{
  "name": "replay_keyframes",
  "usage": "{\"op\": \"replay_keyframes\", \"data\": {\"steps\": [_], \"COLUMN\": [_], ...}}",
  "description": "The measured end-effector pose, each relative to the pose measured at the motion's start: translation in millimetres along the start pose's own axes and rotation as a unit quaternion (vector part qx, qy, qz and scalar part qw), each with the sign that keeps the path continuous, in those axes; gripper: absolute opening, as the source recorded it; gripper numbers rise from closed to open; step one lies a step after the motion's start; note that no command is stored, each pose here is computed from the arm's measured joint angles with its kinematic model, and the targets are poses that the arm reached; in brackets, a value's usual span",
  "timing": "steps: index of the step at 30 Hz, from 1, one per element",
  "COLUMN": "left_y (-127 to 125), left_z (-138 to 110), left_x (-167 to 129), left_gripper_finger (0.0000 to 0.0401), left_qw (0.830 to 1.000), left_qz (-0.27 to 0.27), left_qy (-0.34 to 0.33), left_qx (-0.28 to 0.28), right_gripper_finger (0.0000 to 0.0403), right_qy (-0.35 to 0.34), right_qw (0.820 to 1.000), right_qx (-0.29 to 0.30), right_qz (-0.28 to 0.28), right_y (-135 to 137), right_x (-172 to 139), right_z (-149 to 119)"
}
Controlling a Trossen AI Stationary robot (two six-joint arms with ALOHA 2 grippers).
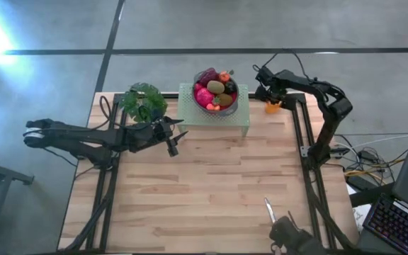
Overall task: Pick & Place Fruit
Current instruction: Put the mango into the red bowl on the shelf
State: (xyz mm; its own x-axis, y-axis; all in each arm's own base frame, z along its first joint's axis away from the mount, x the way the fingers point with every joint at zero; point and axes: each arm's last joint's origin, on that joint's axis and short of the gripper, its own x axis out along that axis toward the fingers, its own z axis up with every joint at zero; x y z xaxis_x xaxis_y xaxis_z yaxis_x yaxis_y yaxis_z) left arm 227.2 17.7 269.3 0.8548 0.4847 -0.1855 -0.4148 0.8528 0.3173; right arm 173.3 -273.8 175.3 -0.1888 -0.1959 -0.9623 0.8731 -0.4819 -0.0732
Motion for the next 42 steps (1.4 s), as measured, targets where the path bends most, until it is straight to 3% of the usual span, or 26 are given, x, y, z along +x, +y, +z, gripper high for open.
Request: {"op": "replay_keyframes", "data": {"steps": [10,21,25,28,34,42], "left_y": [0,0,0,0,0,0], "left_z": [0,0,0,0,0,0], "left_x": [0,0,0,0,0,0], "left_gripper_finger": [0.0222,0.0222,0.0222,0.0222,0.0222,0.0222], "left_qw": [1.0,1.0,1.0,1.0,1.0,1.0], "left_qz": [0.0,0.0,0.0,0.0,0.0,0.0], "left_qy": [0.0,0.0,0.0,0.0,0.0,0.0], "left_qx": [0.0,0.0,0.0,0.0,0.0,0.0], "right_gripper_finger": [0.0268,0.0199,0.0188,0.019,0.0191,0.0195], "right_qy": [0.027,0.03,0.053,0.056,0.01,-0.12], "right_qw": [0.998,0.995,0.989,0.983,0.982,0.969], "right_qx": [-0.031,-0.086,-0.124,-0.151,-0.182,-0.201], "right_qz": [-0.041,-0.044,-0.068,-0.082,-0.053,0.083], "right_y": [-1,-6,-13,-21,-36,-73], "right_x": [29,27,21,10,-31,-120], "right_z": [4,7,1,-5,-16,-44]}}
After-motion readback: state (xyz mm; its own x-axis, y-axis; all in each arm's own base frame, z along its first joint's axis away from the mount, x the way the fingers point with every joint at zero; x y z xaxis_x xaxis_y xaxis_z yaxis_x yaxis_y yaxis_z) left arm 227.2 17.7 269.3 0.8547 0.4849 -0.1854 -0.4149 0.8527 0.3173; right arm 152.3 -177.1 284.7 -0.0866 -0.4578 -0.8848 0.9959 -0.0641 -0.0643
